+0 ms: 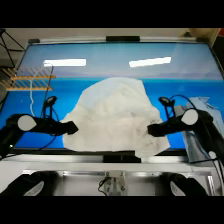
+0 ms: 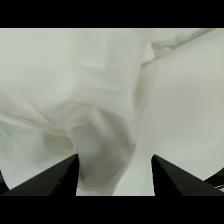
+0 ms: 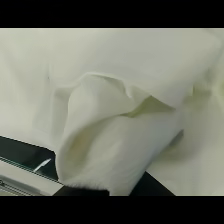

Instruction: Fold the shirts.

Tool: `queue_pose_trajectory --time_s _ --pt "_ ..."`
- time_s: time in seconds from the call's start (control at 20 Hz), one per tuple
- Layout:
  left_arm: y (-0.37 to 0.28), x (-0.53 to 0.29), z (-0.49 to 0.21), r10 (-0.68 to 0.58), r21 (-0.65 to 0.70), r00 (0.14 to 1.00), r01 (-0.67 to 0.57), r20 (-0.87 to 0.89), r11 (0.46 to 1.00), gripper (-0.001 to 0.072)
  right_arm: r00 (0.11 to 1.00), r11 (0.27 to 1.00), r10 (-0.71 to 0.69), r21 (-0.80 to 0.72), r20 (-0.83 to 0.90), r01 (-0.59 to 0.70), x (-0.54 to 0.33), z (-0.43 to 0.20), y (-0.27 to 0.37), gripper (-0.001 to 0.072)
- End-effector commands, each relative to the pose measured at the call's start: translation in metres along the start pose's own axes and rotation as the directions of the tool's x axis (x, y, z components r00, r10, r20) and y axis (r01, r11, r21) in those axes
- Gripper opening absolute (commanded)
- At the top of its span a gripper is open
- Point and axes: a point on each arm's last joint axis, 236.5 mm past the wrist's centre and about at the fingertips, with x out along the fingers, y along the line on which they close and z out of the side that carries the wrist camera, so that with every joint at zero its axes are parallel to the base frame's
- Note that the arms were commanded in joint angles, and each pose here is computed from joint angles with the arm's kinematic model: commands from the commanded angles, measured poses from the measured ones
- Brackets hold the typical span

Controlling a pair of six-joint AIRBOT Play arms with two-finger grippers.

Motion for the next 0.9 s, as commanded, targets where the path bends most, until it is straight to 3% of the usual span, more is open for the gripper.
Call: queue_pose_trajectory --time_s 0.0,0.2,0.25,0.3,0.35,0.45,0.55,0.65,0.75,0.85 --pt "0.015 0.021 -0.022 0.048 0.034 0.985 -0.043 -0.165 0.998 0.0544 1.0 1.0 -0.006 0.003 0.023 0.006 0.003 0.005 -0.002 0.0065" --pt "0.012 0.031 -0.006 0.026 0.021 0.993 -0.024 -0.116 1.0 0.0528 0.999 1.0 -0.006 0.005 0.053 0.006 0.002 0.012 -0.002 0.0065" --pt "0.006 0.034 -0.003 0.001 0.025 0.994 0.001 -0.106 1.0 0.0434 0.998 1.0 -0.002 0.008 0.066 0.002 0.002 0.015 -0.002 0.0065" --pt "-0.001 0.036 0.001 -0.03 0.028 0.995 0.033 -0.094 0.999 0.0197 0.997 1.0 0.011 0.014 0.081 -0.013 0.002 0.019 0.002 0.0065" --pt "-0.011 0.035 0.009 -0.068 0.041 0.996 0.07 -0.066 0.997 0.0029 0.994 0.999 0.031 0.019 0.102 -0.033 0.001 0.024 0.007 0.0065" --pt "-0.032 0.009 0.046 -0.108 0.129 0.994 0.103 0.034 0.986 0.0029 0.986 0.997 0.059 -0.053 0.155 -0.052 -0.012 0.041 0.017 0.0065" --pt "-0.064 -0.06 0.118 -0.167 0.257 0.955 0.102 0.244 0.961 0.0029 0.966 0.989 0.064 -0.147 0.249 -0.028 -0.047 0.072 0.029 0.0065" --pt "-0.103 -0.18 0.192 -0.244 0.355 0.816 0.051 0.523 0.933 0.0029 0.916 0.971 0.084 -0.237 0.393 0.012 -0.108 0.112 0.052 0.0065" --pt "-0.14 -0.331 0.229 -0.327 0.413 0.548 -0.037 0.77 0.91 0.0029 0.818 0.95 0.122 -0.304 0.562 0.066 -0.19 0.147 0.084 0.0065" --pt "-0.17 -0.459 0.218 -0.397 0.437 0.268 -0.108 0.878 0.893 0.0029 0.668 0.926 0.193 -0.358 0.719 0.119 -0.282 0.166 0.122 0.0065"
